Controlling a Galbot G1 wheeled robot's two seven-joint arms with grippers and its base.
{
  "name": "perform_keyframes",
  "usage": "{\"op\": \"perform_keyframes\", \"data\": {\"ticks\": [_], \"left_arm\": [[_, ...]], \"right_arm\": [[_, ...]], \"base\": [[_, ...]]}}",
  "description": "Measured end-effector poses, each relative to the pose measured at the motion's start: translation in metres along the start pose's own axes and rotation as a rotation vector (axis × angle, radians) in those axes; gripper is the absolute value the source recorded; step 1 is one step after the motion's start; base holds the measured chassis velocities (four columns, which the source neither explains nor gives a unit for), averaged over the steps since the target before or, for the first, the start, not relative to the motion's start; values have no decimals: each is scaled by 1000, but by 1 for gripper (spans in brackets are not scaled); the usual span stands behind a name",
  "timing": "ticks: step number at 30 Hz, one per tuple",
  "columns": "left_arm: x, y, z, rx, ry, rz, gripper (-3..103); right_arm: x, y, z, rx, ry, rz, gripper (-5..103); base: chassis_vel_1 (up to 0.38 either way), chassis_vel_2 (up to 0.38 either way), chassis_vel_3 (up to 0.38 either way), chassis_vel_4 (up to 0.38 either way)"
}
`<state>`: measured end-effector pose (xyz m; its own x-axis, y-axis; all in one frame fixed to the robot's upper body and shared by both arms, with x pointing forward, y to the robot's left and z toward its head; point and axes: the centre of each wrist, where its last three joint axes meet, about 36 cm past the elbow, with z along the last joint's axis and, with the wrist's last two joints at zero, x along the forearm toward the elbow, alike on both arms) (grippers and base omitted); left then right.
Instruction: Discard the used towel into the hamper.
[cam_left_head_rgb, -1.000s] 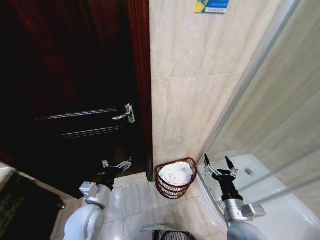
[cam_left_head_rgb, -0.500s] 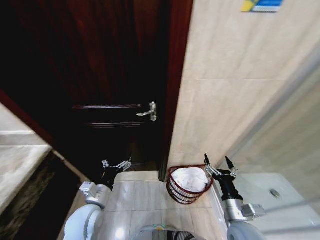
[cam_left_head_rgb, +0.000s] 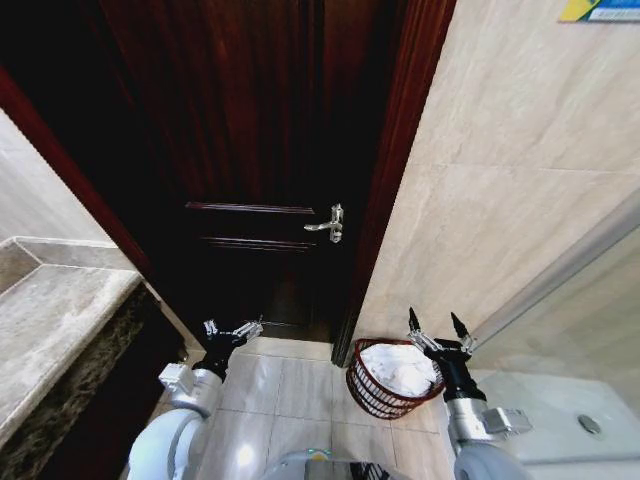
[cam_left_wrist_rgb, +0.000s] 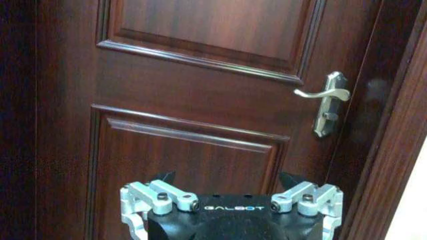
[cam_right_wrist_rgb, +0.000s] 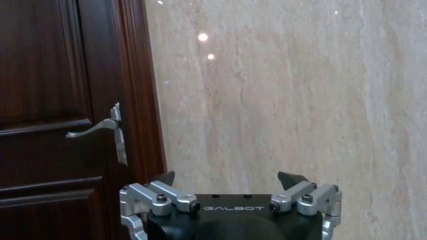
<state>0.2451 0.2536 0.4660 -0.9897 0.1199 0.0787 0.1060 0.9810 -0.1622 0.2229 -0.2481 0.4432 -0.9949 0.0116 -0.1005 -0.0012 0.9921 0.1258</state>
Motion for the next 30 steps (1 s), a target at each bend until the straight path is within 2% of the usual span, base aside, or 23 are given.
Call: {"op": "perform_keyframes", "data": {"ticks": [8, 24, 30], "left_arm": [[0, 0, 0, 0, 0, 0, 100], [0, 0, 0, -1, 0, 0, 100], [0, 0, 0, 0, 0, 0, 100]], "right_arm": [[0, 0, 0, 0, 0, 0, 100], [0, 0, 0, 0, 0, 0, 100], [0, 0, 0, 0, 0, 0, 100]], "base": [[76, 78, -84, -100], [224, 221, -222, -220], [54, 32, -14, -37]]}}
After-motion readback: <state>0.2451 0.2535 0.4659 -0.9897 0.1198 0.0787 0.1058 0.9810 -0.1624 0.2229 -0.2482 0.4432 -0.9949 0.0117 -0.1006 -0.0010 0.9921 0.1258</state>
